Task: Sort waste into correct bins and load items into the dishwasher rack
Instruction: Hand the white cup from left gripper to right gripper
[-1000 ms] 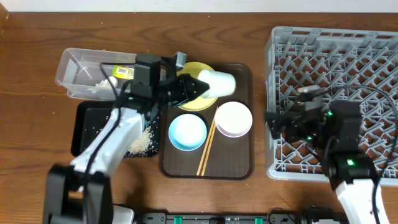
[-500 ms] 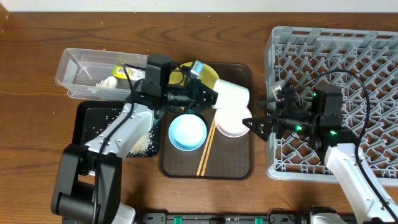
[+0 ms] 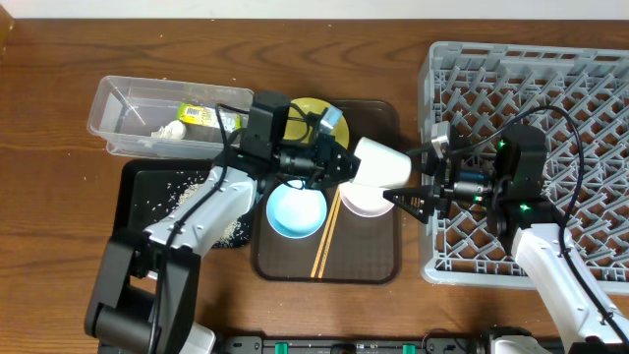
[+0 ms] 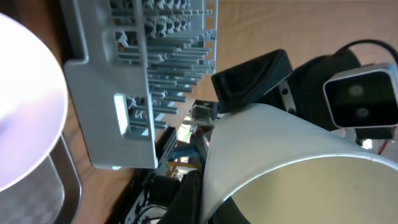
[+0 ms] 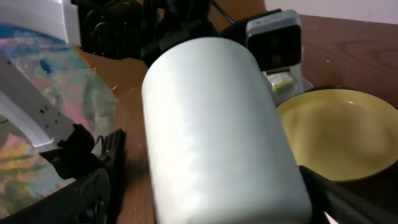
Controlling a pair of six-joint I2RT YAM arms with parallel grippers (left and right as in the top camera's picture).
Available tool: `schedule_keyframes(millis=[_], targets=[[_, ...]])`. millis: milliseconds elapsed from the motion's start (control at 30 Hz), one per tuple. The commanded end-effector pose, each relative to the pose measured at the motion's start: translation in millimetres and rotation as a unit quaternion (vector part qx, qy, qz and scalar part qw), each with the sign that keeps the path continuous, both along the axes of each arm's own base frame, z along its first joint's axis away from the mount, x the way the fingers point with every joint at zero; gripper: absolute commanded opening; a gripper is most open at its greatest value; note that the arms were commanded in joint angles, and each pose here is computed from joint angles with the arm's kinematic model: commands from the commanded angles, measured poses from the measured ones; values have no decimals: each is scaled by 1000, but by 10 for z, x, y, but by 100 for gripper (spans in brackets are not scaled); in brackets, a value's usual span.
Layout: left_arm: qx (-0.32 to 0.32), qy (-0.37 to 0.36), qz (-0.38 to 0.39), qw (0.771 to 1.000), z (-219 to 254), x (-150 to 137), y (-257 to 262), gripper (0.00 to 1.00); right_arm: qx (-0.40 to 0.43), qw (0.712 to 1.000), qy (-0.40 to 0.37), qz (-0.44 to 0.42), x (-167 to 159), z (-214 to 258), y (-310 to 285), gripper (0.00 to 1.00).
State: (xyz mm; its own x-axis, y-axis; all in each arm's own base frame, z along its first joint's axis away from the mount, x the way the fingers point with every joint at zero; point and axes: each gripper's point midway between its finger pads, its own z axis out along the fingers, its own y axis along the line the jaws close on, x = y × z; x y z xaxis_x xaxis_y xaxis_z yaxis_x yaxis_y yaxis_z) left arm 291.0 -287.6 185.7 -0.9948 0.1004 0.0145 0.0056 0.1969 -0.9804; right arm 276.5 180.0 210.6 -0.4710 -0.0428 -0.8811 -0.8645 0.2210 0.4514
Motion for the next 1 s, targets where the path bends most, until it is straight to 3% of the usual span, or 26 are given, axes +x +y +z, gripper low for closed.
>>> schedule_keyframes(millis=[0,267,467,600,967], targets=[[-11,5,-13,1000,90,-30,-32,6,10,1000,-14,23,-48,90,42,88],[-10,19,-12,1000,95,-37,-31,6,10,1000,-14,23,-48,90,42,71],[-15,23,-19,999,111,-62,-31,6,10,1000,-14,23,-47,90,41,65],[-15,22,-19,999,110,-60,-31,8,6,1000,-14,17,-26,77,36,54],[23,-56,19,998,-63,107,-10,27,-37,994,48,-93,296,-113,-84,36]])
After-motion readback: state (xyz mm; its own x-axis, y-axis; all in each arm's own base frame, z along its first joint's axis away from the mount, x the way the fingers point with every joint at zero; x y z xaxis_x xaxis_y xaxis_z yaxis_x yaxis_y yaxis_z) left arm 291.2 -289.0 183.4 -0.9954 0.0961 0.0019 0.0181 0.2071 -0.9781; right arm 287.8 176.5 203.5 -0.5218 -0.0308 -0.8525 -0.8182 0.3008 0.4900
